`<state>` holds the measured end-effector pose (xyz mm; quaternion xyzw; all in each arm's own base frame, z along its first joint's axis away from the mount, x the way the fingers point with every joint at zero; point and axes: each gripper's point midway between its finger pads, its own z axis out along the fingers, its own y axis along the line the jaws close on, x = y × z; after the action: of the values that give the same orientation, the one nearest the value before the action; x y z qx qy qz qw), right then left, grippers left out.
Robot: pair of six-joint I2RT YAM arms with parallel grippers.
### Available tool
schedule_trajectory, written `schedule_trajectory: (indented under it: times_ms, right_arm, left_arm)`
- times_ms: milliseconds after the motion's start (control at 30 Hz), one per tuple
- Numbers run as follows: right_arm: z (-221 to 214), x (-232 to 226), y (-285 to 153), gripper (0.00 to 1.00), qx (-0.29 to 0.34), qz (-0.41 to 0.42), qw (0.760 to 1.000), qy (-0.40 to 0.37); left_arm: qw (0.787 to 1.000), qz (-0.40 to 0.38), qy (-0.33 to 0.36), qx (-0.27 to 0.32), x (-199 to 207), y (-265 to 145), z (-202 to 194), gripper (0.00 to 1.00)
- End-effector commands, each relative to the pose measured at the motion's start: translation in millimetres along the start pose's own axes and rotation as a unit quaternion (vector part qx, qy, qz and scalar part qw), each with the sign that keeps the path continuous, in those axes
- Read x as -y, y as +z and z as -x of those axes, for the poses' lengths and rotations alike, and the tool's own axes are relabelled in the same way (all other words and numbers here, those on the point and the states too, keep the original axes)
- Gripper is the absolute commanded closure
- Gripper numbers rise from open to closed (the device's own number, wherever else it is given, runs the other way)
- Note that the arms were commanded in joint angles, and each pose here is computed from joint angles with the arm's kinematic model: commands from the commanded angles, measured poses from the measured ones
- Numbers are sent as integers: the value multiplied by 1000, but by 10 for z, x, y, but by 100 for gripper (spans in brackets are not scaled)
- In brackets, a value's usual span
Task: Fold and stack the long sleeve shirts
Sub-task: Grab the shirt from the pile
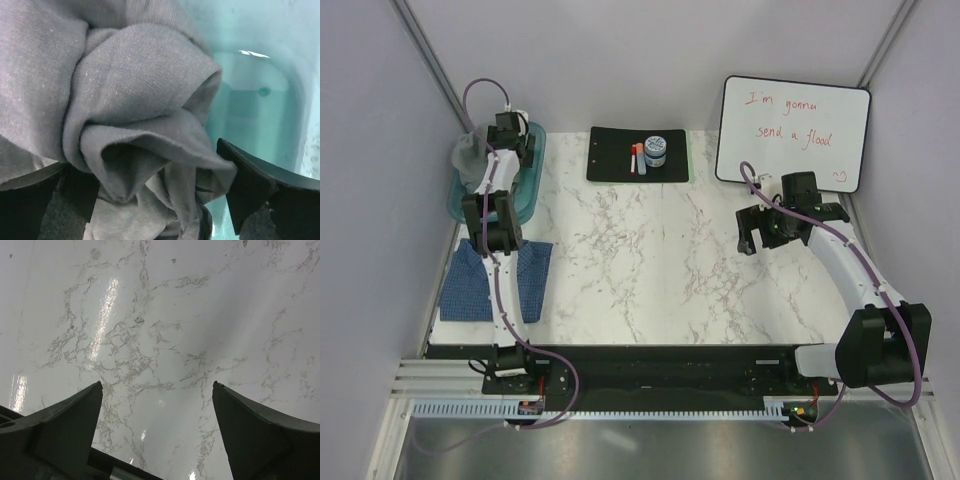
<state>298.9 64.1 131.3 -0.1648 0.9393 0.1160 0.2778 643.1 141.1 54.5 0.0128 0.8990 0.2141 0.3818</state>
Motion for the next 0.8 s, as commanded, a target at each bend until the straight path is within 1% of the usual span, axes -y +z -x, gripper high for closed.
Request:
schedule_trajectory:
  times_ms: [0,33,67,133,167,300,333,400,433,467,500,533,600,633,667,700,733,767]
  right_arm:
    - [114,-4,-76,2,17,2,1000,-5]
    - [109,-6,-81,1,17,2,1000,-7]
    - [100,-12,-80,2,17,4,1000,-7]
    - [109,-21,-102,2,20,4,1000,-7]
    - [129,-30,-111,2,23,6,1000,-8]
    - [173,-65,-179,2,36,11,999,-9]
    - [168,-76,-175,2,36,13,999,-9]
    - [200,-100,-218,2,46,17,999,-11]
    - [210,-108,-229,2,48,19,999,-10]
    - [218,-114,-236,2,50,20,999,-10]
    - [229,-120,-241,2,53,22,998,-10]
    - [235,-123,-253,2,54,23,998,-9]
    - [257,-128,-271,2,59,27,998,-5]
    - [266,-145,-276,2,60,33,998,-4]
    - [281,-145,-288,2,62,35,997,-2]
    - [286,-147,-305,2,63,38,997,0]
    - [295,-147,-315,2,65,39,997,0]
    - [320,-139,-338,2,69,38,997,1]
  left_arm:
    - [998,36,39,18,-159,-30,115,12]
    - [999,32,38,18,-155,-41,108,19]
    - [999,23,39,19,-128,-52,105,39]
    - [998,28,41,26,-227,-151,201,62]
    - [998,35,43,32,-276,-210,276,98]
    - [992,68,37,95,-693,-707,864,98]
    - [988,67,26,135,-848,-1053,1175,98]
    - [982,47,18,181,-926,-1480,1482,98]
    - [974,20,19,224,-915,-1920,1738,98]
    - [969,5,20,246,-910,-2196,1863,98]
    - [964,-15,26,265,-851,-2443,1962,98]
    - [951,-51,36,302,-708,-2950,2124,98]
    - [937,-91,49,333,-530,-3422,2215,98]
    - [922,-138,67,356,-142,-3780,2282,98]
    - [910,-150,67,380,-113,-4191,2317,98]
    - [900,-173,64,394,-12,-4449,2326,98]
    - [884,-208,64,414,209,-4773,2353,98]
    - [870,-227,53,434,210,-5116,2343,98]
